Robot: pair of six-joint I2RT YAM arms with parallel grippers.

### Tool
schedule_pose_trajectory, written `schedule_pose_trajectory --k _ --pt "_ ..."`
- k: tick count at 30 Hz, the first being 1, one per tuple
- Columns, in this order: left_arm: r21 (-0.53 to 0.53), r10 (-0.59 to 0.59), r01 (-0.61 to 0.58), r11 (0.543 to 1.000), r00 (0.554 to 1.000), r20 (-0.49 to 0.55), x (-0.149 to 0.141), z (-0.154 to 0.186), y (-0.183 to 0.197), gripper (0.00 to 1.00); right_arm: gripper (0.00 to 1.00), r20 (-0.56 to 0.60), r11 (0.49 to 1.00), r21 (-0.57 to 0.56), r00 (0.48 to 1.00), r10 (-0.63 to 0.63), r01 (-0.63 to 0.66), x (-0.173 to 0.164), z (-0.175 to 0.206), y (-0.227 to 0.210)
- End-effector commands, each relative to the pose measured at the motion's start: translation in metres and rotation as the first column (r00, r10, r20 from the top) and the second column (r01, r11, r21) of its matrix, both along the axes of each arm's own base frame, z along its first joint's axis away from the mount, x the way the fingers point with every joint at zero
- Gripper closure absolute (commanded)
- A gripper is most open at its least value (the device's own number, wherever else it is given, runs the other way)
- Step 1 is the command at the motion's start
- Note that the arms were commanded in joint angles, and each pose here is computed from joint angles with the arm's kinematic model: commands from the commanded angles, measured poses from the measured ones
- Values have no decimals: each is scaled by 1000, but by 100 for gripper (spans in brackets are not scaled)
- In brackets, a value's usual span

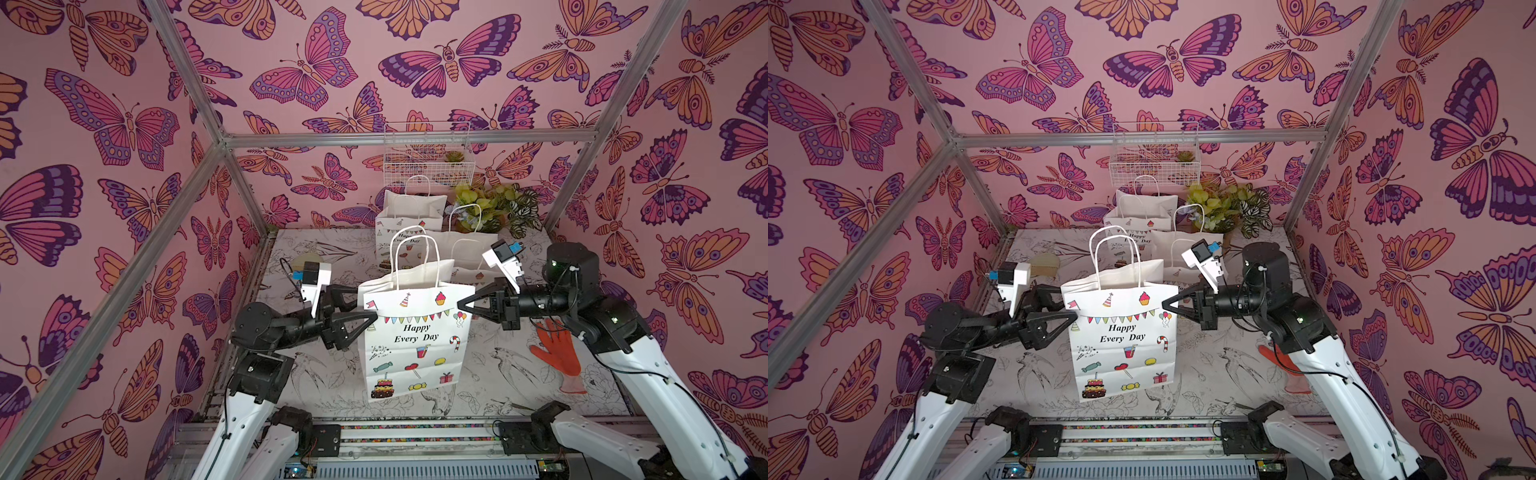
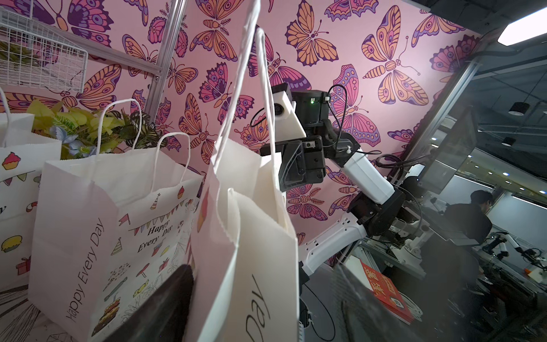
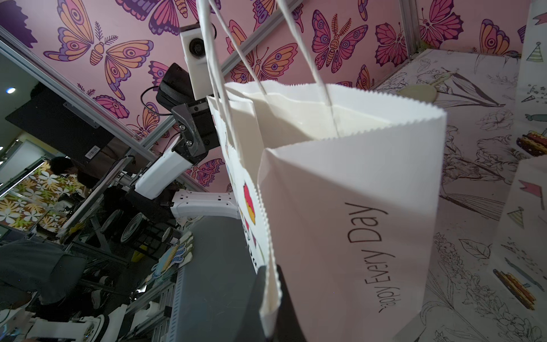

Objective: Put away the paper bag
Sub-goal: Press the paper bag.

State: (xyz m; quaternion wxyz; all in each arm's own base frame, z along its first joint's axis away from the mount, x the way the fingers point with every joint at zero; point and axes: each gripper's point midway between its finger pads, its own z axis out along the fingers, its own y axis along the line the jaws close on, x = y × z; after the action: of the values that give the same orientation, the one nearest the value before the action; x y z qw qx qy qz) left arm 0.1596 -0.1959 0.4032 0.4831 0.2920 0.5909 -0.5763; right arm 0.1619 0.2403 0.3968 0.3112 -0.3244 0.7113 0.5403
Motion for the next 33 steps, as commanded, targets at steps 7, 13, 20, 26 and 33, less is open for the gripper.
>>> schedule_pose_trajectory --k 7,13,20,26,33 --pt "-9 -33 33 999 999 31 -10 9 -1 38 100 42 997 -39 997 -60 62 7 4 2" --pt "-4 -36 36 999 999 13 -7 4 -2 56 100 60 990 -106 994 -89 95 10 -6 4" --pt "19 -14 14 1000 1000 -4 -3 -4 -1 64 100 77 988 -103 991 -110 117 11 -2 2" --pt "27 -4 4 1000 1000 -20 0 -9 -1 67 100 79 988 -99 990 -114 122 12 -1 3" --pt "33 -10 11 999 999 -36 1 -13 -2 56 100 83 988 -92 989 -119 127 12 1 5"
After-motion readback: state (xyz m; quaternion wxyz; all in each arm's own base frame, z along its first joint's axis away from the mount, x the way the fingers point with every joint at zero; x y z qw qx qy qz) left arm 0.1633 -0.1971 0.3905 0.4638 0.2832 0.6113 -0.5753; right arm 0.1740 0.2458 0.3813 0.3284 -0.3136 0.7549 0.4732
